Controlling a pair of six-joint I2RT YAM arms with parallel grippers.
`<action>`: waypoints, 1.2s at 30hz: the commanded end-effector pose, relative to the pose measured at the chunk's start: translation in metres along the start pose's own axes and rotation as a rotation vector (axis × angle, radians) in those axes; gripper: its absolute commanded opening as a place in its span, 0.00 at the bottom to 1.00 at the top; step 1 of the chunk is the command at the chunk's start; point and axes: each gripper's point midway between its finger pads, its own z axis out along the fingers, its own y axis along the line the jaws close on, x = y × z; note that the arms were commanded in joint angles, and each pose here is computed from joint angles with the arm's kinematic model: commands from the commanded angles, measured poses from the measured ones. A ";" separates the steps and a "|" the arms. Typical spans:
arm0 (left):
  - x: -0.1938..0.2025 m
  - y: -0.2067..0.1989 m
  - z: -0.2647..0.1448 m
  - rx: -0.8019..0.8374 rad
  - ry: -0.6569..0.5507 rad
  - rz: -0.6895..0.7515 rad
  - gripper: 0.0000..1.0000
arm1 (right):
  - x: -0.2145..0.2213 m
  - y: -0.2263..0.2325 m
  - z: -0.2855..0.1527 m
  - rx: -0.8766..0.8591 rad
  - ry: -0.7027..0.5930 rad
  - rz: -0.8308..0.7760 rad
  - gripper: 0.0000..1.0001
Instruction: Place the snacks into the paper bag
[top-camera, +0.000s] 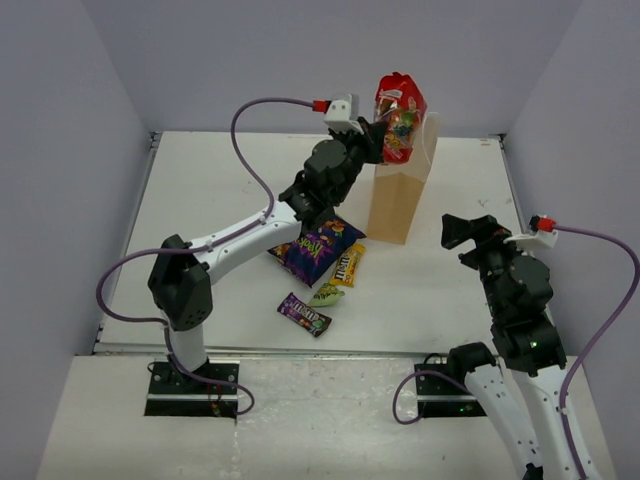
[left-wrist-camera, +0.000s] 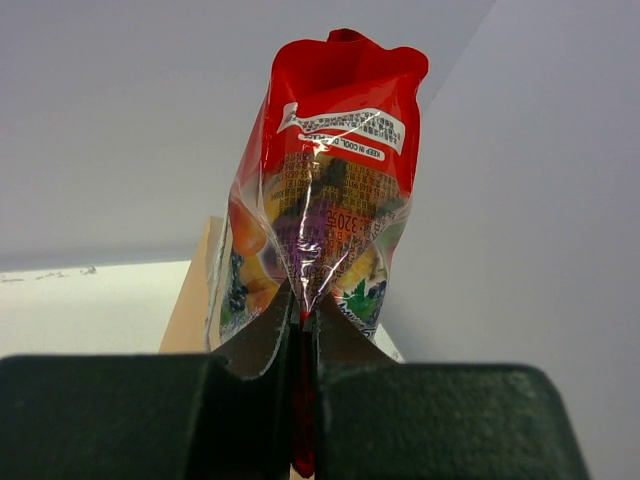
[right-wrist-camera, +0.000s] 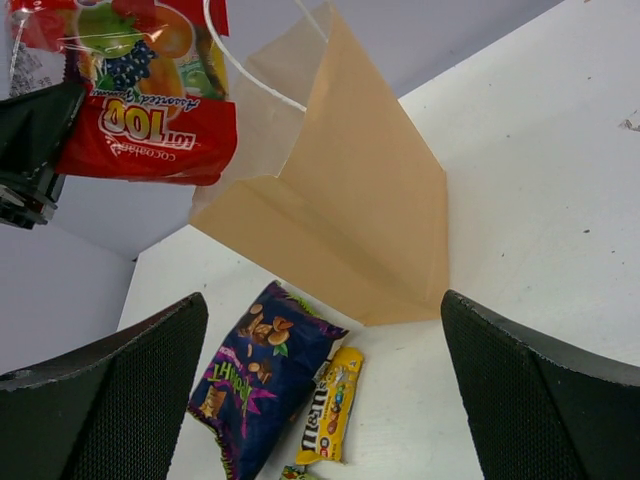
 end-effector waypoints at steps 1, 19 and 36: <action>-0.088 -0.038 -0.001 0.087 -0.226 -0.141 0.00 | -0.004 0.000 0.000 0.002 -0.021 0.004 0.99; -0.114 -0.060 -0.027 0.216 -0.245 -0.126 0.61 | 0.002 0.007 0.007 -0.029 0.019 -0.030 0.99; -0.047 0.108 -0.158 0.109 0.220 -0.072 1.00 | -0.001 0.046 0.028 -0.101 0.207 -0.191 0.99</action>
